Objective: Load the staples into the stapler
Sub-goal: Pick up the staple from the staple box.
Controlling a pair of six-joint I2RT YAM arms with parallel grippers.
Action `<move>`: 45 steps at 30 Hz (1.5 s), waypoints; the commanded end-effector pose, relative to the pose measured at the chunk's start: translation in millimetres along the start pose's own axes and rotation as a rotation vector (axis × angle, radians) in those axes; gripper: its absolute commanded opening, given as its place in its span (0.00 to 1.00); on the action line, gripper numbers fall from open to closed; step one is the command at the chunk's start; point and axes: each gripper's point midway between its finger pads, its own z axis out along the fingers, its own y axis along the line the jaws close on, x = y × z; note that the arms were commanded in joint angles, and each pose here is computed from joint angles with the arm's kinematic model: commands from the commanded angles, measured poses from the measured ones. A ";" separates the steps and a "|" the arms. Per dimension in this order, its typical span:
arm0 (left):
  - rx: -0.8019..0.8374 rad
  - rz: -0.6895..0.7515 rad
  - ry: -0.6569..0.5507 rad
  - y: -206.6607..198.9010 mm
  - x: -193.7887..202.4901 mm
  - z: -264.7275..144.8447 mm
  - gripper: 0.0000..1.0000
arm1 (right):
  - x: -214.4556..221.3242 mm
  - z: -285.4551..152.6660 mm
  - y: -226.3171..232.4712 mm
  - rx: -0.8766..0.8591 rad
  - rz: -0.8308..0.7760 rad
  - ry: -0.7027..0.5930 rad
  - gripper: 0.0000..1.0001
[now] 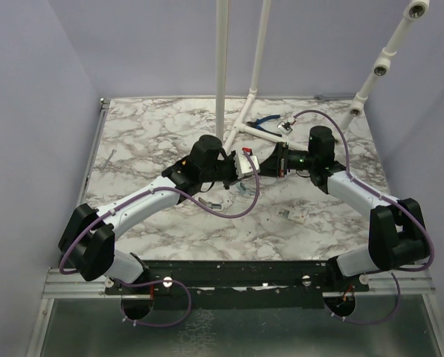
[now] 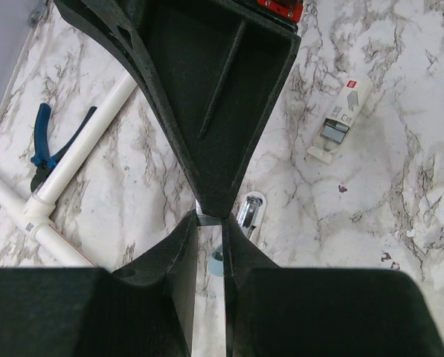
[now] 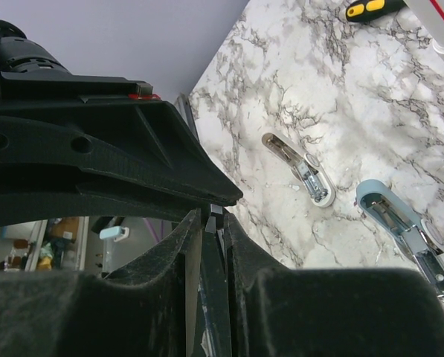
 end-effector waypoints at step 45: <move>0.183 0.030 0.011 -36.4 18.4 7.1 0.11 | 31.7 -5.6 -7.8 -0.150 -0.121 0.144 0.43</move>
